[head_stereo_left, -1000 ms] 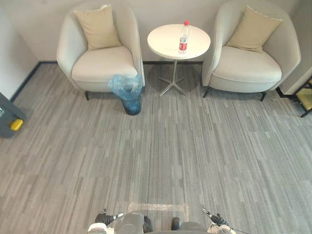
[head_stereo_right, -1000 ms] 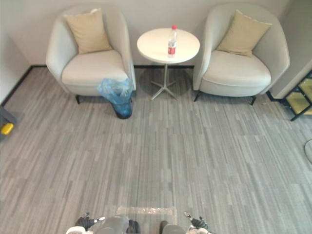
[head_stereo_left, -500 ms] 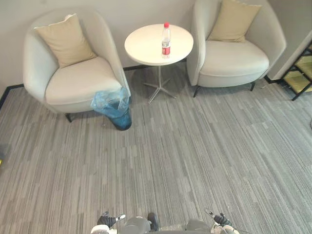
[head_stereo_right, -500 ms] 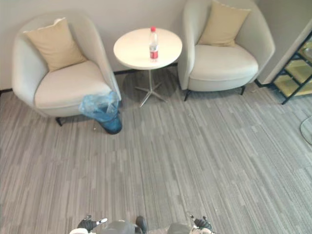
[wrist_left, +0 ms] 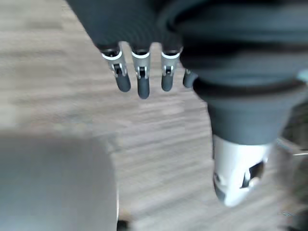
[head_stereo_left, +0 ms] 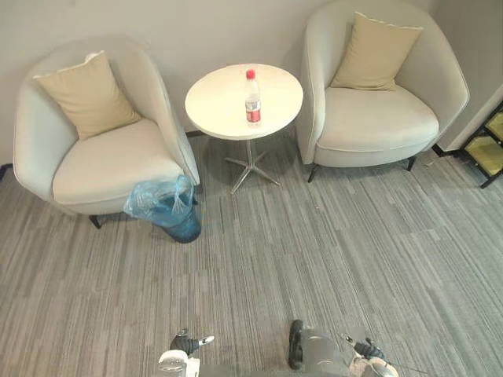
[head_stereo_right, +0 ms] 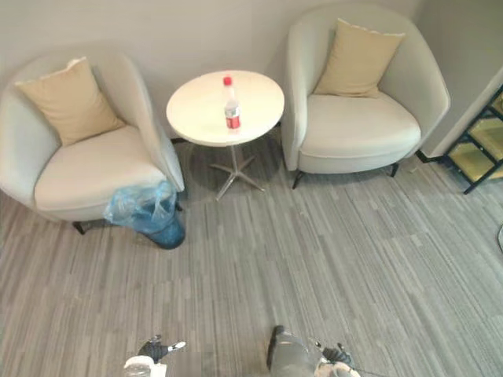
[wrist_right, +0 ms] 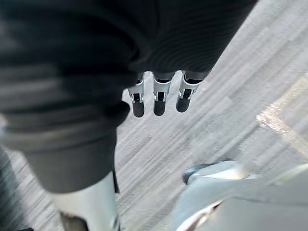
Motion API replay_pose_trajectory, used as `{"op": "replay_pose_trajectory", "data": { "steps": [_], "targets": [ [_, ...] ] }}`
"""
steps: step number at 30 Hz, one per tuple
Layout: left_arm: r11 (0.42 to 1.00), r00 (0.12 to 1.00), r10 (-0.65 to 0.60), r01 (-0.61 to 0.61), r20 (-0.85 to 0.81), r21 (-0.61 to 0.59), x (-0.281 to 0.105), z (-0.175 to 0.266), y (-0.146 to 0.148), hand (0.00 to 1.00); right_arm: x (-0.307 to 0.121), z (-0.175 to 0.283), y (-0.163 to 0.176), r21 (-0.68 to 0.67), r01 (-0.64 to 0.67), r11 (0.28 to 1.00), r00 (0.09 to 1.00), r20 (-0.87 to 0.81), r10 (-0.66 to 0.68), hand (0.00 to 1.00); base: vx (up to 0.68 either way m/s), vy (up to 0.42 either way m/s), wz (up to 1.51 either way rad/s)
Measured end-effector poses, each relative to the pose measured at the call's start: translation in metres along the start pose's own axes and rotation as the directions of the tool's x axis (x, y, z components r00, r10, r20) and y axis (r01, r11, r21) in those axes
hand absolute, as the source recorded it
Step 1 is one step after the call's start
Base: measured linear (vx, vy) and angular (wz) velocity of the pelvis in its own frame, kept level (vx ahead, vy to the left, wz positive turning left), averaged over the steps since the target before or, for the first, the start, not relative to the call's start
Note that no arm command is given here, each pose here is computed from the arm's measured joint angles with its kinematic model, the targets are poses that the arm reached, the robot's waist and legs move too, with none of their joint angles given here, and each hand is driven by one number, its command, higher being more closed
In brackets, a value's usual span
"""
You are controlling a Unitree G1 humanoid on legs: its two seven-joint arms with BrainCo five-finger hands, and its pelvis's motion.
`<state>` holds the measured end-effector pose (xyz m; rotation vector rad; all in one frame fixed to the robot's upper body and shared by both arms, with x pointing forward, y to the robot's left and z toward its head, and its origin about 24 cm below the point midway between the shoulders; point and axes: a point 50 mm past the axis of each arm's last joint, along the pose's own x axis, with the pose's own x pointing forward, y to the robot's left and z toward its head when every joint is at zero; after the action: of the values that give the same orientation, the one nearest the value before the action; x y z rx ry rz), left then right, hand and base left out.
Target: Gather rubbish on tea table into small bin, then transfer packed bag to large trash can.
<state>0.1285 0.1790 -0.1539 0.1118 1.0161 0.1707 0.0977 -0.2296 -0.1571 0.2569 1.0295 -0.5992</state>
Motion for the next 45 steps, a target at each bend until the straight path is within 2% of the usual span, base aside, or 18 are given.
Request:
{"op": "replay_pose_trajectory", "data": {
  "steps": [8,22,24,27,34,45],
  "targets": [
    [0.998,0.999,-0.023,0.022,0.032,0.057,0.003,0.012,-0.003,0.0,-0.001,-0.001,0.019,-0.033,-0.05,0.998,0.999,-0.006,0.05,0.0,0.35,0.087,-0.15],
    [1.0,0.998,0.005,-0.003,-0.069,0.015,0.002,-0.009,0.006,0.0,-0.001,0.012,0.031,-0.022,-0.101,0.995,0.993,0.054,0.102,0.0,0.33,0.044,0.14],
    [1.0,0.997,0.022,-0.021,-0.069,0.009,0.002,-0.01,0.012,0.0,-0.002,0.005,0.03,-0.022,-0.098,0.995,0.995,0.029,0.099,0.0,0.36,-0.227,0.46],
    [0.998,0.996,-0.005,0.0,-0.085,-0.062,0.0,-0.013,-0.005,0.0,0.001,0.015,0.025,-0.026,-0.09,0.996,0.994,0.053,0.092,0.0,0.31,-0.205,0.05],
    [0.994,0.999,0.015,-0.018,-0.032,-0.104,0.0,-0.005,-0.001,0.0,-0.001,0.004,0.02,-0.04,-0.083,0.996,0.996,0.018,0.084,0.0,0.21,-0.156,0.3],
    [0.999,1.0,0.019,-0.02,-0.01,-0.043,0.002,0.002,0.007,0.0,-0.003,-0.011,0.02,-0.038,-0.069,0.997,0.997,-0.027,0.068,0.0,0.25,0.116,-0.13]
  ]
}}
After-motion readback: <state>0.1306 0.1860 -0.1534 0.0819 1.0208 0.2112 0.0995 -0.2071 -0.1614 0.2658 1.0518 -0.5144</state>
